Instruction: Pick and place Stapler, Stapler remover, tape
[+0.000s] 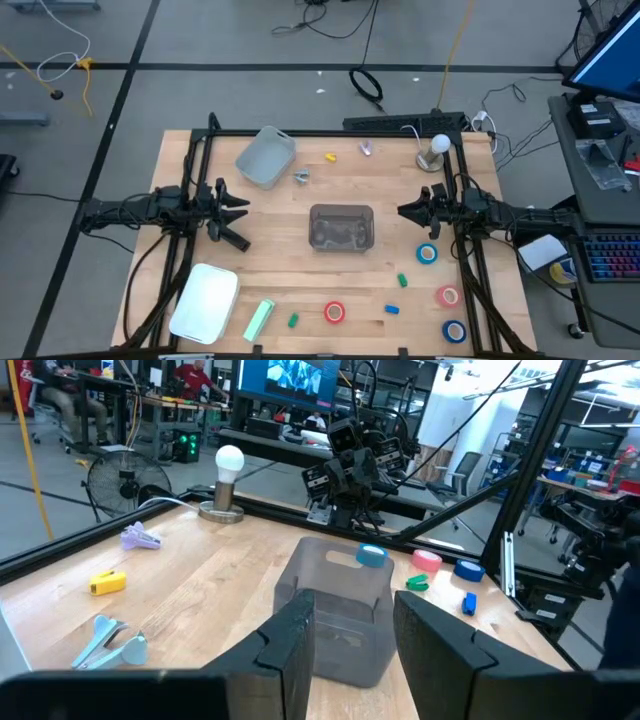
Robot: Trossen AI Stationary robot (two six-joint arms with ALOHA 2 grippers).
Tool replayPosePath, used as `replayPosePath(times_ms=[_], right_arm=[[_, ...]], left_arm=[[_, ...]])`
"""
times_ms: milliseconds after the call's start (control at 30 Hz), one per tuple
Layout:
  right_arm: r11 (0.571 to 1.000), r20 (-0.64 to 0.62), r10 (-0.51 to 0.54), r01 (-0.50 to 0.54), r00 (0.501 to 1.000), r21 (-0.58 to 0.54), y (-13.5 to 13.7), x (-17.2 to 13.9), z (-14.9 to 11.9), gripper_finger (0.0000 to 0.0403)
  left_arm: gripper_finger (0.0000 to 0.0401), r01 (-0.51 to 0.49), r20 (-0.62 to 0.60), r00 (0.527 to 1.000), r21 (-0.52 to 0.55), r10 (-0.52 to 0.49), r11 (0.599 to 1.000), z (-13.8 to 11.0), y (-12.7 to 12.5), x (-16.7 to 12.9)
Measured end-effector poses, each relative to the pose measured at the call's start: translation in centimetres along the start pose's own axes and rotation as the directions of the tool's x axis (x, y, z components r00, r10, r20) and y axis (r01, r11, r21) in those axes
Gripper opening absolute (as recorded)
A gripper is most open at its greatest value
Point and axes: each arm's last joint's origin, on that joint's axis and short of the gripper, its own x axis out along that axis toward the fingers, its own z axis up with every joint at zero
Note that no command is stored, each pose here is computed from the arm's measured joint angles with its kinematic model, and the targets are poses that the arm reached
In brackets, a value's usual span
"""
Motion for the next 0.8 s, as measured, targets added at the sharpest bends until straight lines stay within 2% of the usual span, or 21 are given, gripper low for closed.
replayPosePath(times_ms=[200,367,533,667,800], right_arm=[[0.998,0.045,-0.058,0.058,0.997,0.002,-0.1,0.0,0.2,0.0071],[0.999,0.081,-0.037,0.036,0.996,0.007,0.1,0.0,0.5,0.0071],[0.992,0.109,-0.04,0.026,0.993,0.125,0.1,0.0,0.7,0.0071],[0.987,0.176,-0.096,0.072,0.98,0.141,0.1,-0.1,1.0,0.0071],[0.986,0.286,-0.111,0.069,0.952,0.152,0.3,-0.2,1.8,0.0071]], left_arm=[[0.0136,0.0,-0.001,1.0,0.0,0.0,1.0,0.0,0.0,0.0],[0.0136,0.0,0.0,1.0,0.0,0.0,1.0,0.0,0.0,0.0],[0.0136,0.0,0.0,1.0,0.0,0.0,1.0,0.0,0.0,0.0],[0.0136,0.0,0.0,1.0,0.0,0.0,1.0,0.0,0.0,0.0],[0.0136,0.0,0.0,1.0,0.0,0.0,1.0,0.0,0.0,0.0]])
